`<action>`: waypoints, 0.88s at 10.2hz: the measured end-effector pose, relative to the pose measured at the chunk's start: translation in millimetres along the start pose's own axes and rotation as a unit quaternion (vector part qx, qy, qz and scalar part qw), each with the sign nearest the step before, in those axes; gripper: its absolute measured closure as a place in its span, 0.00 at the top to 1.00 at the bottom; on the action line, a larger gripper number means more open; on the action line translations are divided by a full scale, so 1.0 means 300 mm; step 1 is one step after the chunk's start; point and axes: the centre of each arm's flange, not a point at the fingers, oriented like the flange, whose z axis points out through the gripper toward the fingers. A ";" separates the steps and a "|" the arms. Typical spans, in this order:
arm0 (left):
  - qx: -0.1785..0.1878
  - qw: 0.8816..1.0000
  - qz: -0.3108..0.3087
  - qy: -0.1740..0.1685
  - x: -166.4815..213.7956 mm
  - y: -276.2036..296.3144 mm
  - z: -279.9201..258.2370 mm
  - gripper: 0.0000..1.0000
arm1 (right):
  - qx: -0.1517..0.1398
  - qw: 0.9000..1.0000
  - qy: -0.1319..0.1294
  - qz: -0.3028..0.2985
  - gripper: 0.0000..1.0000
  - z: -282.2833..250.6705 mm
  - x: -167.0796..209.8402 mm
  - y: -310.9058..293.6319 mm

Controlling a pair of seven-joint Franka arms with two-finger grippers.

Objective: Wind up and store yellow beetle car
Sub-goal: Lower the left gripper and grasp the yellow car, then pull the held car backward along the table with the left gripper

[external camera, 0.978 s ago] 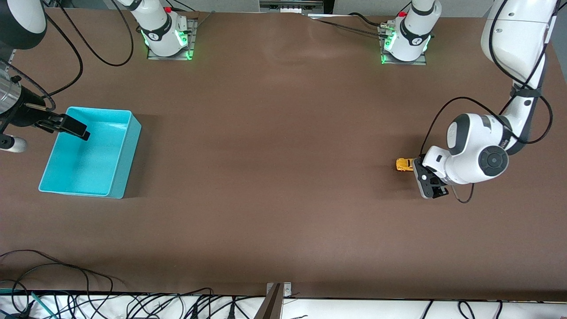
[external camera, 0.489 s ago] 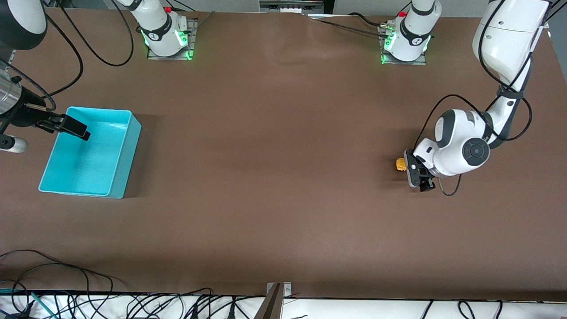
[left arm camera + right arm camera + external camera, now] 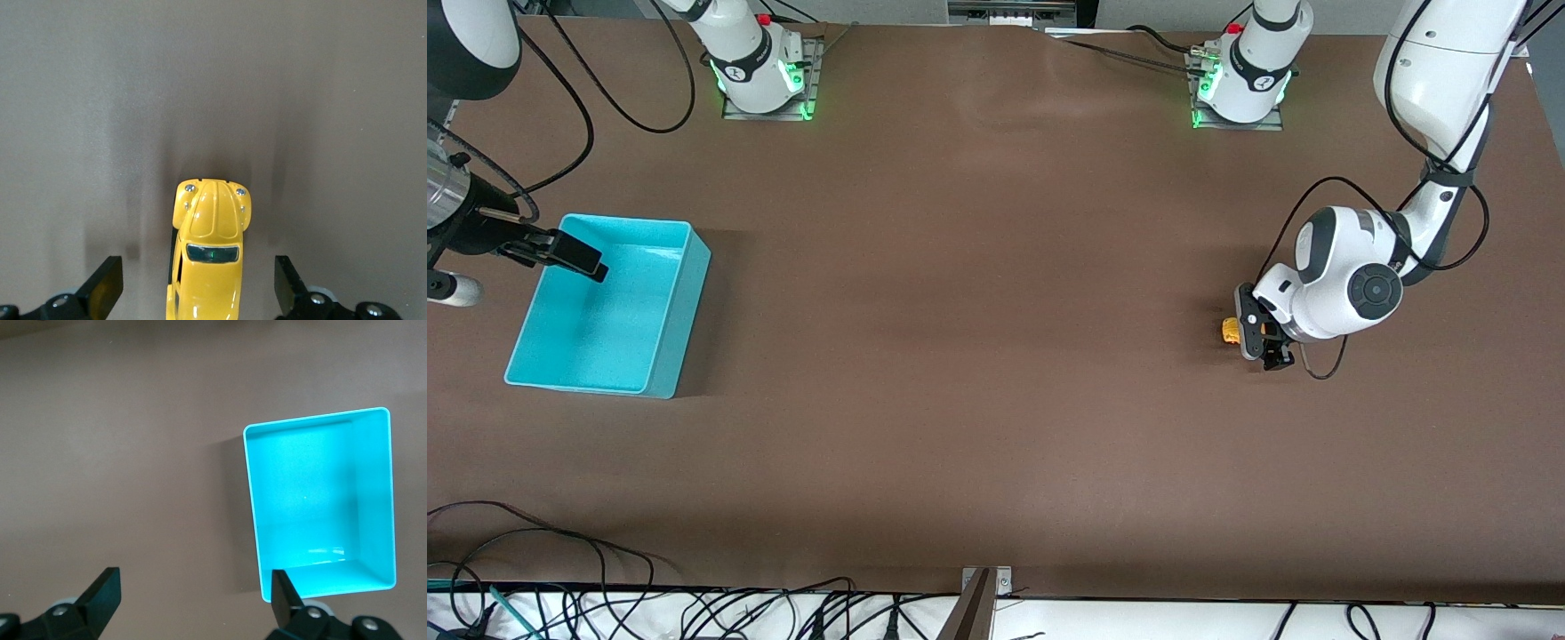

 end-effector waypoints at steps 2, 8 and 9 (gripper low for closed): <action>-0.006 1.000 0.000 -0.001 -0.002 0.012 0.015 0.93 | 0.000 1.000 0.000 0.000 1.00 0.000 0.000 0.000; -0.005 1.000 0.026 0.000 -0.001 0.013 0.012 0.45 | 0.000 1.000 0.000 0.000 1.00 0.000 0.001 0.001; -0.005 1.000 0.028 -0.001 -0.001 0.014 0.013 0.45 | 0.000 1.000 0.000 0.000 1.00 0.001 0.001 0.001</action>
